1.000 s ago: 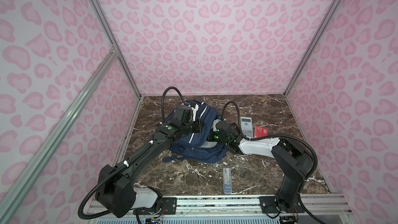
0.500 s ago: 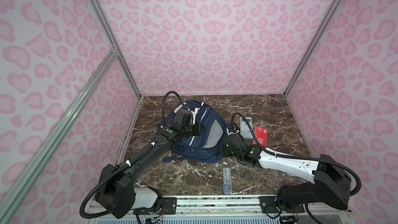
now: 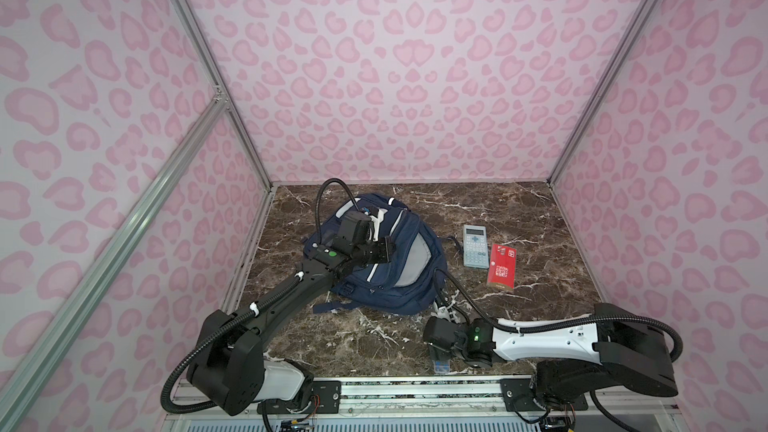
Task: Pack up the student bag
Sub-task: 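Grasp the clear plastic pen box on the table with the right gripper, then lower the pen box into the open bag with the right gripper and release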
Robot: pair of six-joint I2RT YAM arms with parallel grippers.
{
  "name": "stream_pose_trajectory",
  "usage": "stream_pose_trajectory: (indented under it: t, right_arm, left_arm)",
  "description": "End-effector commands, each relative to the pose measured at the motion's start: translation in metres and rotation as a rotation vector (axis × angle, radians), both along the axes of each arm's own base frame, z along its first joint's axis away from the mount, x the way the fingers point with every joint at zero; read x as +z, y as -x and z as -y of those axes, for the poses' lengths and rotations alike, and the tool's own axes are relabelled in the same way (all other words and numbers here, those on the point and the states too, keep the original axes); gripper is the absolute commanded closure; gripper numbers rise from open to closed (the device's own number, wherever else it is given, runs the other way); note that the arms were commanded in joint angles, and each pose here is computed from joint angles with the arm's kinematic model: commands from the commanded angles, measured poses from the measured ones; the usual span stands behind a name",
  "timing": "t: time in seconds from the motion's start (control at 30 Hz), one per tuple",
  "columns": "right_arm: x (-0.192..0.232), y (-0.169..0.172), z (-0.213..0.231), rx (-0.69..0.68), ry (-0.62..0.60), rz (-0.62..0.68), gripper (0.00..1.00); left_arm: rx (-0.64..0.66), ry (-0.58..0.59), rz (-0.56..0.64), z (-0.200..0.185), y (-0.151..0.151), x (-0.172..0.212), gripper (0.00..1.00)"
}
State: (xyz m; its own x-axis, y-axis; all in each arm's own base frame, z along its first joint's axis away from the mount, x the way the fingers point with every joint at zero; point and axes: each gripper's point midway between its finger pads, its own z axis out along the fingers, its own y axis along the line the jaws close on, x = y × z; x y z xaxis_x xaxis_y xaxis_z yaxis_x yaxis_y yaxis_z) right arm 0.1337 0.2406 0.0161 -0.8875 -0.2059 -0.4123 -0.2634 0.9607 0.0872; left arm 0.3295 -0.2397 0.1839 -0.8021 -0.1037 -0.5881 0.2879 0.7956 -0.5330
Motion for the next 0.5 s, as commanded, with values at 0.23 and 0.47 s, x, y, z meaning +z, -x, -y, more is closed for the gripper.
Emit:
stream_pose_trajectory:
  t: [0.23, 0.47]
  right_arm:
    - [-0.011, -0.003, 0.019, -0.043, 0.074, -0.040, 0.56]
    - [0.038, -0.035, 0.005, -0.018, -0.083, 0.015, 0.58]
  left_arm:
    - [0.041, -0.023, 0.004, -0.009, -0.002, -0.004, 0.97]
    - [-0.016, 0.015, 0.007, -0.001, 0.006, 0.008, 0.97]
